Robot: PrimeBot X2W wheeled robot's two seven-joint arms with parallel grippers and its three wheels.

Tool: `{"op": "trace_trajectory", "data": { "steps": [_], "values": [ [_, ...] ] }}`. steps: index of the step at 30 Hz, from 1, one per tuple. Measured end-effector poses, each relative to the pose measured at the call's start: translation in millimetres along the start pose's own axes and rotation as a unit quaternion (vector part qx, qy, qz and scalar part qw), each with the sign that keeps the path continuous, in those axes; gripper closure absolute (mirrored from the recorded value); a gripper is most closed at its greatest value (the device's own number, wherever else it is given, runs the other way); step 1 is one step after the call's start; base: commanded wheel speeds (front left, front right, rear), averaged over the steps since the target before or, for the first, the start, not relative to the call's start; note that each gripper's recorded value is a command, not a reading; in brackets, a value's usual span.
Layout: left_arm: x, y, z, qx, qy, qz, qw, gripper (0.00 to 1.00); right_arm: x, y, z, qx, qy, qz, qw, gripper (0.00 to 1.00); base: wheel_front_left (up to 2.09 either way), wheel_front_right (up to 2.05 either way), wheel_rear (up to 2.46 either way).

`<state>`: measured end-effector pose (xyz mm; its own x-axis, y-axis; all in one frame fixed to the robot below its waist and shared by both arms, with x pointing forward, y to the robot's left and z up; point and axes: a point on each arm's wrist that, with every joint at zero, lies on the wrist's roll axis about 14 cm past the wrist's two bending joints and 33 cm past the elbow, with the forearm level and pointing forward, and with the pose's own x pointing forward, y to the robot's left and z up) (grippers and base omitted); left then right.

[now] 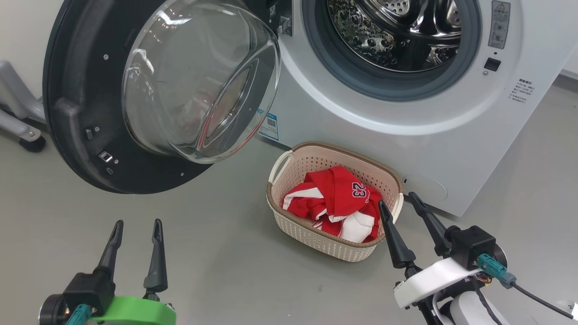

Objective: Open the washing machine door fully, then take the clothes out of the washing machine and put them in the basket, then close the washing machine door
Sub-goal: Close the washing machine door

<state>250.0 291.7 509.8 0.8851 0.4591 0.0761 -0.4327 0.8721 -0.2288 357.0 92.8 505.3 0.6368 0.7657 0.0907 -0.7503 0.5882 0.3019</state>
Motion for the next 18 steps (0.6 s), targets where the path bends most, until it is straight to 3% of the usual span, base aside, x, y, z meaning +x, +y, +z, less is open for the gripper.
{"op": "trace_trajectory", "data": {
  "steps": [5, 6, 7, 8, 18],
  "values": [
    [1.0, 1.3, 1.1, 0.001, -0.001, 0.002, 1.000, 0.00, -0.3, -0.3, -0.9, 0.001, 0.001, 0.000, 1.000, 0.00, 0.00, 0.00, 0.00],
    [1.4, 2.3, 1.2, 0.002, -0.001, 0.004, 1.000, 0.11, -0.3, -0.2, -1.7, 0.002, 0.002, 0.000, 1.000, 0.00, 0.00, 0.00, 0.00],
    [1.9, 2.7, 0.9, 0.003, -0.001, 0.005, 1.000, 0.64, -0.4, -0.5, -2.6, 0.003, 0.003, 0.000, 1.000, 0.00, 0.00, 0.00, 0.00],
    [2.3, 2.5, 0.4, 0.003, 0.000, 0.004, 1.000, 1.00, -0.5, -1.3, -3.3, 0.004, 0.003, -0.001, 1.000, 0.00, 0.00, 0.00, 0.00],
    [12.0, -2.1, 6.4, 0.019, -0.007, 0.001, 1.000, 1.00, -2.1, -12.2, -8.1, 0.012, 0.006, -0.010, 1.000, 0.00, 0.00, 0.00, 0.00]
  ]
}}
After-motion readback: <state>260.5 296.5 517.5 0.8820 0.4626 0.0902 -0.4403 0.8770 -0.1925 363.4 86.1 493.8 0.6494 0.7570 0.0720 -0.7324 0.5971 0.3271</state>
